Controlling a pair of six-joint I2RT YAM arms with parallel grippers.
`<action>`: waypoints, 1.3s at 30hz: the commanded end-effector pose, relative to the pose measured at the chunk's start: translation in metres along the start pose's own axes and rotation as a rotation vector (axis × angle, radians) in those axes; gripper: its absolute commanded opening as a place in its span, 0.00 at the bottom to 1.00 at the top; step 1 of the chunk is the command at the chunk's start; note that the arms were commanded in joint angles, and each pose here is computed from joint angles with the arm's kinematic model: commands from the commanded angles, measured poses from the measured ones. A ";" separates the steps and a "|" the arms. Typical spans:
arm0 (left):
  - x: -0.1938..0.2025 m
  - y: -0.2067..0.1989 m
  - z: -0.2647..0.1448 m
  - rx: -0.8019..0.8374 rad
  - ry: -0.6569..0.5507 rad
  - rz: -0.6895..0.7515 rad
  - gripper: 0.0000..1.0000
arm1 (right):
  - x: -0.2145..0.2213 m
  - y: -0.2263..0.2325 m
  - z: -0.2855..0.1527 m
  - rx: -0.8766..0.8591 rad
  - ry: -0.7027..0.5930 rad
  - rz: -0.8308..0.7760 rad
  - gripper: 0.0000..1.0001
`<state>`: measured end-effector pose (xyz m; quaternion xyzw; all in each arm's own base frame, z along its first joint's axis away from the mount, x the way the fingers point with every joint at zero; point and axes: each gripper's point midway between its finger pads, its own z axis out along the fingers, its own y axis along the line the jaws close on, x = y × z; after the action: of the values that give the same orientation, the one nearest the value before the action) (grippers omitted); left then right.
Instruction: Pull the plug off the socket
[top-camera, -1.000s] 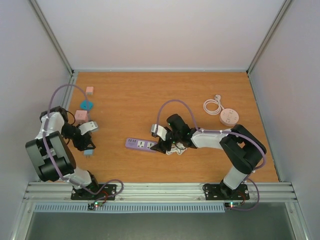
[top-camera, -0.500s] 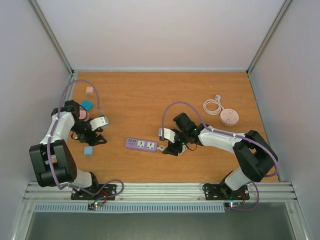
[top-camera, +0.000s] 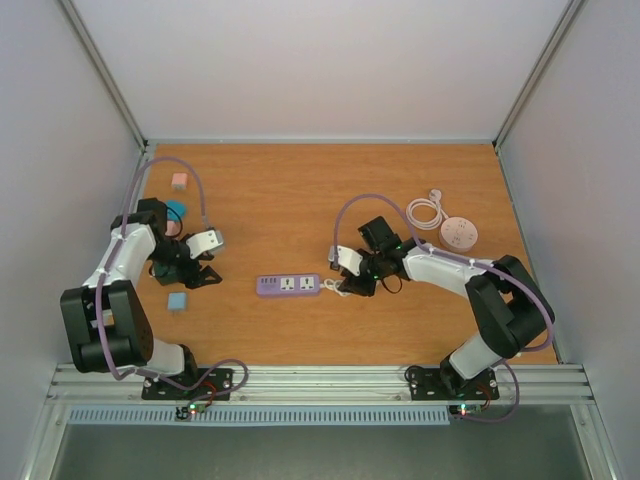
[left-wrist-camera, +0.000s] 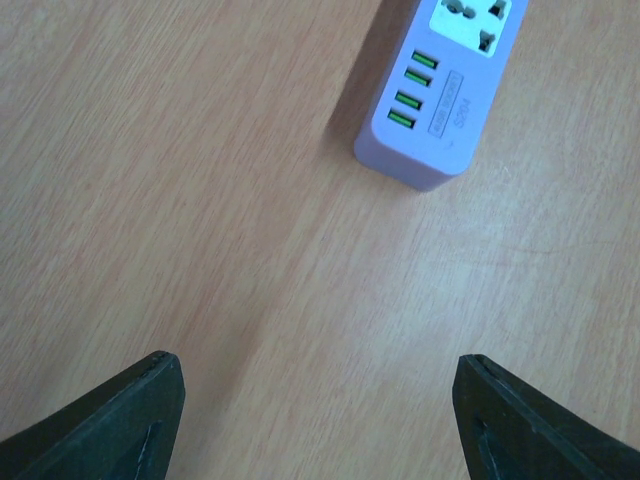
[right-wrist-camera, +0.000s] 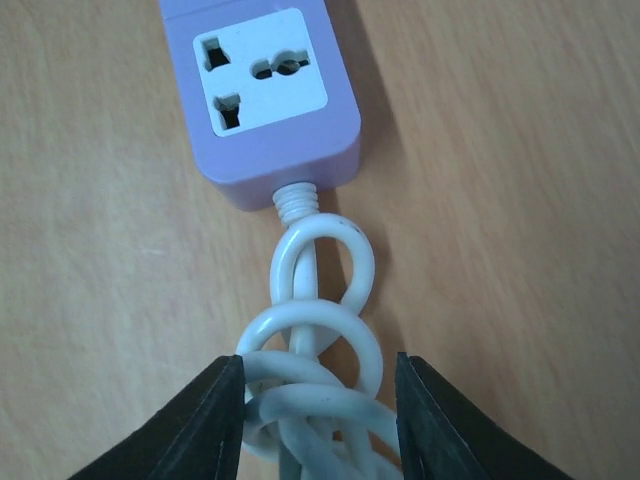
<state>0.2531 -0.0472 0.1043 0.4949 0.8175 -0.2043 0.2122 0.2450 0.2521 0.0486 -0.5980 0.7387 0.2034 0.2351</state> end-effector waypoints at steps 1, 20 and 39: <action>-0.010 0.001 0.000 -0.018 -0.050 0.018 0.75 | 0.017 -0.021 -0.006 0.048 0.049 0.043 0.40; -0.039 0.012 0.017 0.007 -0.066 0.070 0.75 | 0.105 -0.041 -0.055 0.137 0.143 0.270 0.35; -0.066 0.025 0.037 0.046 -0.074 0.111 0.75 | 0.212 -0.057 -0.110 0.272 0.197 0.668 0.35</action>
<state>0.2921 -0.0974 0.0983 0.5351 0.7850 -0.2245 0.2170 0.2832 0.0442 0.0390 -0.3420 0.8989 0.1385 0.2364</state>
